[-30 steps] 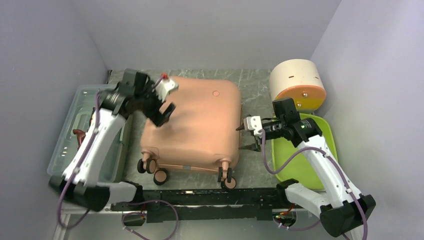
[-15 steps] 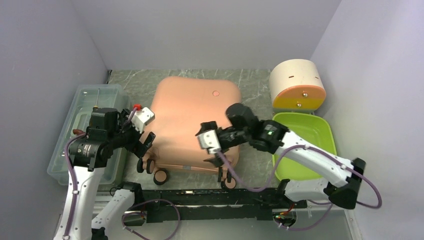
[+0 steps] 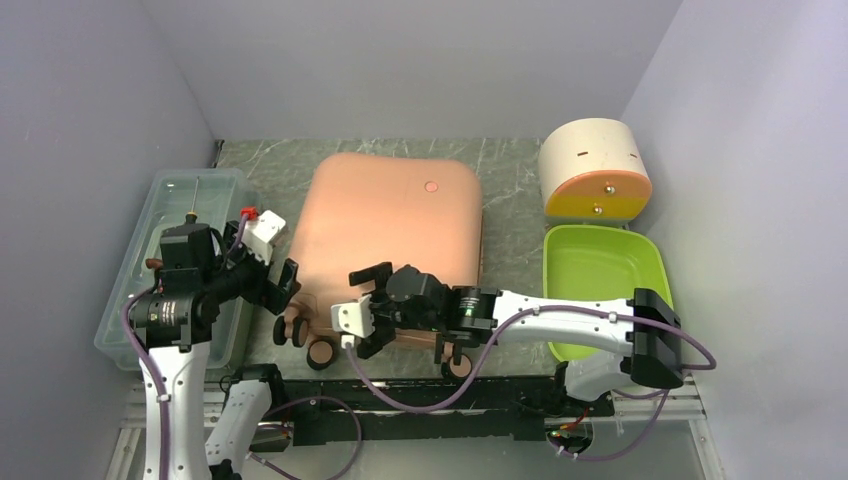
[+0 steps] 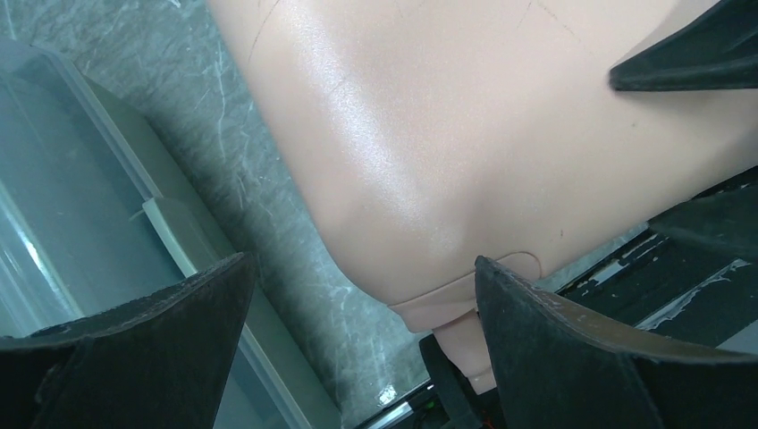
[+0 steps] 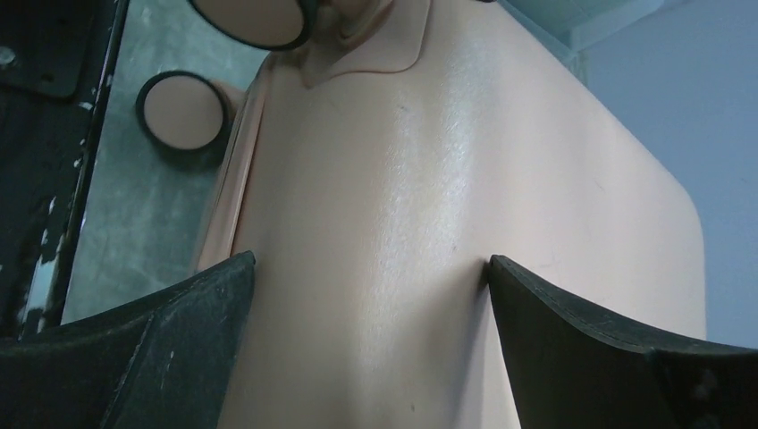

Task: Open, take out, and arrange the luggage
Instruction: Adjust the luggage at the center of the board.

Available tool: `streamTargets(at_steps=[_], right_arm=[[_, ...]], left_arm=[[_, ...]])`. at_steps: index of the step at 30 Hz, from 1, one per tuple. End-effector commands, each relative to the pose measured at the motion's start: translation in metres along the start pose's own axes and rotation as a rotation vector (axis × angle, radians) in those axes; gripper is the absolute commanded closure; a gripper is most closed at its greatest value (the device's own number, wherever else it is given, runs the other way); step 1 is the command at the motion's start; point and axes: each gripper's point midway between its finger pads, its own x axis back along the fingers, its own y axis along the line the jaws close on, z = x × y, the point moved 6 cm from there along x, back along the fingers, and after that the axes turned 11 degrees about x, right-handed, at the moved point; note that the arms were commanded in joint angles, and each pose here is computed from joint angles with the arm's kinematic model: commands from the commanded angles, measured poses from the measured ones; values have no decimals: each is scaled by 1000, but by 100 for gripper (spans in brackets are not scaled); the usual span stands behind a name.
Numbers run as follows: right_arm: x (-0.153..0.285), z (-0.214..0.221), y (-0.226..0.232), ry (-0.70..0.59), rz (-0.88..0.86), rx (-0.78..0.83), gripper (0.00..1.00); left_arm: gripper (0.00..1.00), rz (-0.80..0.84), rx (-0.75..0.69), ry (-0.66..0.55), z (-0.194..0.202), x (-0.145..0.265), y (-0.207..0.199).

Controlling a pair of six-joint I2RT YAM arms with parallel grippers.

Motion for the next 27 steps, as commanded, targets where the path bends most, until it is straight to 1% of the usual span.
streamTargets(at_steps=[1,5,8,10,13,16,19,22,24,27], right_arm=[[-2,46,-67,217,406,-79,0],[-5,82,-97,286,435,-209,0],[-10,108,-114,350,449,-251,0],[-13,118,-122,369,455,-274,0],[-19,123,-130,383,431,-316,0],[-17,102,-141,299,387,-386,0],[11,73,-154,203,353,-441,0],[56,57,-165,124,337,-464,0],[89,61,-168,118,337,-474,0],[137,88,-174,192,447,-460,0]], left_arm=[[0,46,9,-50,-14,6,-5],[1,39,21,-68,-19,8,-4],[1,51,36,-86,-22,7,-3],[1,54,46,-95,-25,7,-2],[0,57,53,-102,-26,7,-2],[1,55,54,-107,-25,7,-1],[1,53,46,-106,-23,7,-2],[1,54,30,-102,-20,7,-2],[0,47,25,-98,-20,5,0],[1,-4,44,-73,-21,-2,12]])
